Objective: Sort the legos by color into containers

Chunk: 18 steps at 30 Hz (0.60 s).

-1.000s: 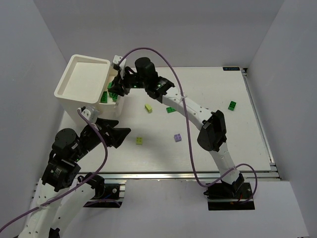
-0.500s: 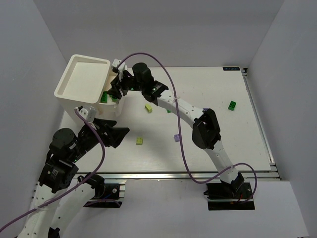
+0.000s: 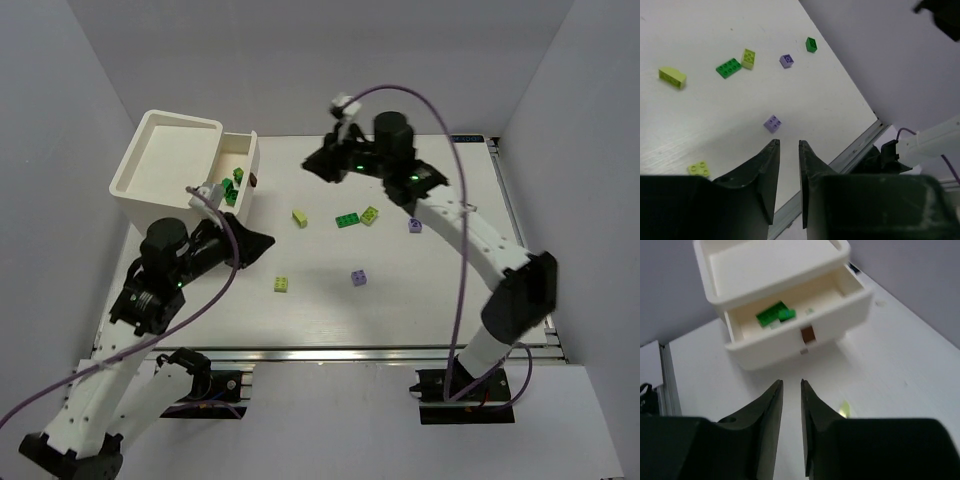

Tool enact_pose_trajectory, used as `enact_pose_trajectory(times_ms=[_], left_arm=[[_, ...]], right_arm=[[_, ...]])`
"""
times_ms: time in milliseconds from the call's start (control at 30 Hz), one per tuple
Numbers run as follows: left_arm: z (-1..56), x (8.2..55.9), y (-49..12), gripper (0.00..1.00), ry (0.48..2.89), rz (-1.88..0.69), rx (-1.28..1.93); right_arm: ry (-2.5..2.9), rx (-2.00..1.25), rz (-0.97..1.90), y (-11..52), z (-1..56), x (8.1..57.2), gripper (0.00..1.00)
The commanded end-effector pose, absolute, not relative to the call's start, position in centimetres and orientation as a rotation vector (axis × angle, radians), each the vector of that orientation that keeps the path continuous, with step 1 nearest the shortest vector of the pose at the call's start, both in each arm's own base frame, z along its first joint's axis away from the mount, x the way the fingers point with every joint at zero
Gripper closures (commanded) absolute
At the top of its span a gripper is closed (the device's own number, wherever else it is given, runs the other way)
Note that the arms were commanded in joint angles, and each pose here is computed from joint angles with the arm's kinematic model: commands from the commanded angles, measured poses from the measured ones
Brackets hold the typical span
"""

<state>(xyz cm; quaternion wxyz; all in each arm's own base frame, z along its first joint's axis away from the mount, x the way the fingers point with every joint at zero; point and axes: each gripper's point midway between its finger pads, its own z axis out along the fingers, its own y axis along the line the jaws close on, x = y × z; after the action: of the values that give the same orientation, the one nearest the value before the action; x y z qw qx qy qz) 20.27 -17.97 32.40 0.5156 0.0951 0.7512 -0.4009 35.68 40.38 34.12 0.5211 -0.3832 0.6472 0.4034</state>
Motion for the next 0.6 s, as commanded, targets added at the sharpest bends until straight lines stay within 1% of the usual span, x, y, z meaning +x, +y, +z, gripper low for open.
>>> enact_pose_trajectory(times_ms=[0,33,67,100,133,167,200,233,267,300,333,400,433,467,533,567], left_arm=[[31.2,21.8,-19.7,0.69,1.867,-1.036,0.209],[30.3,22.7,-20.2,0.7,1.912,-1.037,0.197],[30.0,23.2,-20.6,0.68,1.93,-1.041,0.191],[29.4,23.8,-20.8,0.64,1.957,-1.04,0.183],[29.6,24.4,-21.0,0.58,1.963,-1.032,0.185],[28.4,25.3,-21.7,0.52,2.013,-1.023,0.188],[27.7,25.7,-22.1,0.5,2.042,-1.014,0.2],[28.4,26.5,-22.2,0.47,2.028,-0.983,0.23],[26.8,27.4,-22.8,0.38,2.087,-0.956,0.237],[26.6,28.0,-23.1,0.36,2.095,-0.932,0.252],[26.2,28.7,-23.2,0.35,2.105,-0.907,0.266],[25.4,30.3,-24.2,0.32,2.125,-0.858,0.317],[25.1,31.0,-24.4,0.32,2.127,-0.835,0.342],[25.9,31.7,-25.0,0.32,2.11,-0.829,0.364],[24.3,33.3,-25.9,0.31,2.143,-0.789,0.39],[25.3,33.9,-26.7,0.31,2.122,-0.785,0.409]], right_arm=[[1.689,-0.859,1.041,34.1,32.3,33.2,0.72],[1.684,-0.882,1.047,32.5,32.6,31.5,0.65],[1.704,-0.89,1.048,31.0,31.9,30.9,0.48],[1.757,-0.918,1.093,30.1,29.3,29.3,0.37],[1.744,-0.932,1.081,28.4,29.8,28.0,0.31],[1.751,-0.941,1.087,27.3,29.3,27.3,0.27],[1.734,-0.979,1.135,26.9,29.1,25.7,0.25],[1.749,-0.957,1.144,25.3,28.4,24.7,0.24],[1.694,-1.01,1.141,24.8,28.3,23.7,0.23],[1.623,-1.067,1.2,24.5,28.7,21.8,0.23],[1.574,-1.078,1.183,23.5,28.7,20.4,0.22],[1.474,-1.115,1.11,22.5,29.5,19.1,0.22],[1.485,-1.108,1.09,21.9,28.2,18.9,0.23],[1.488,-1.097,1.06,21.6,27.6,19.0,0.26],[1.462,-1.049,0.972,20.6,27.3,19.6,0.32],[1.501,-1.027,0.965,20.2,25.6,19.8,0.43]])
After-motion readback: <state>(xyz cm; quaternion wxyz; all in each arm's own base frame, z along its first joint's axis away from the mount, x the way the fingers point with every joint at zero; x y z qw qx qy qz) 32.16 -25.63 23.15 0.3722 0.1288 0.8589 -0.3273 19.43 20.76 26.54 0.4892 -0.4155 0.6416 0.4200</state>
